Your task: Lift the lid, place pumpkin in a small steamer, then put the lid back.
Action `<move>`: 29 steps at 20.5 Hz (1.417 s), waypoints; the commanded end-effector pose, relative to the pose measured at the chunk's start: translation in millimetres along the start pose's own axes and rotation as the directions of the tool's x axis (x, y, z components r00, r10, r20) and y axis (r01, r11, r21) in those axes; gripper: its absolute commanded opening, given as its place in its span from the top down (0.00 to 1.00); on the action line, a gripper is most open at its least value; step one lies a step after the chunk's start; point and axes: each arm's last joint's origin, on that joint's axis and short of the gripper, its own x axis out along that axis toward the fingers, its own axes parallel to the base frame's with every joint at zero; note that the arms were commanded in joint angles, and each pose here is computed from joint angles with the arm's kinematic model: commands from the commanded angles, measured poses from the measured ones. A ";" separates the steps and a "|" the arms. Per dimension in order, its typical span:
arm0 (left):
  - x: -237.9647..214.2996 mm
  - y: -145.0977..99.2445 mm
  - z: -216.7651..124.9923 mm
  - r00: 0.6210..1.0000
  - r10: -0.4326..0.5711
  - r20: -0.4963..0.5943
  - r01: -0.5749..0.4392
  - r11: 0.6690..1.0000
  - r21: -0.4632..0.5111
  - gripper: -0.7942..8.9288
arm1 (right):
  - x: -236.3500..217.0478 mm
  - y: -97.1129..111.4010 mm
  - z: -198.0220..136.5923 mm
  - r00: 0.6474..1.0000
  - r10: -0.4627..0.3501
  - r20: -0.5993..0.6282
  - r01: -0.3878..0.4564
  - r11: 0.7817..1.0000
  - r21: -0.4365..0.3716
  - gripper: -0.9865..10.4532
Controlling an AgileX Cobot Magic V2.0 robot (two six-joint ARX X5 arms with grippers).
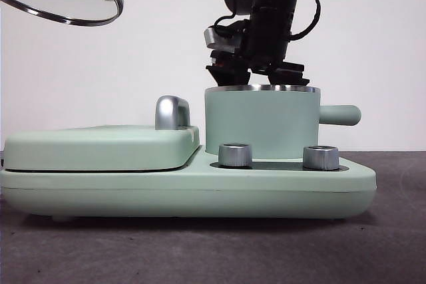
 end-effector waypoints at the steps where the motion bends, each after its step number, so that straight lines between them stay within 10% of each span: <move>1: -1.1 0.3 6.6 0.999 0.005 0.038 -0.005 1.000 0.012 0.91 | 1.2 3.0 4.1 1.000 0.002 -0.003 -0.002 1.000 -0.019 0.51; 16: -1.1 0.2 6.6 0.999 0.004 0.038 -0.004 1.000 0.011 0.91 | -151.0 24.9 -35.3 0.905 -0.064 0.420 0.058 0.998 0.027 0.54; 29: -1.1 -1.7 6.8 0.997 -0.058 0.043 0.058 0.998 0.014 0.91 | -158.1 33.5 -195.0 0.784 -0.119 0.609 0.013 0.984 0.176 0.54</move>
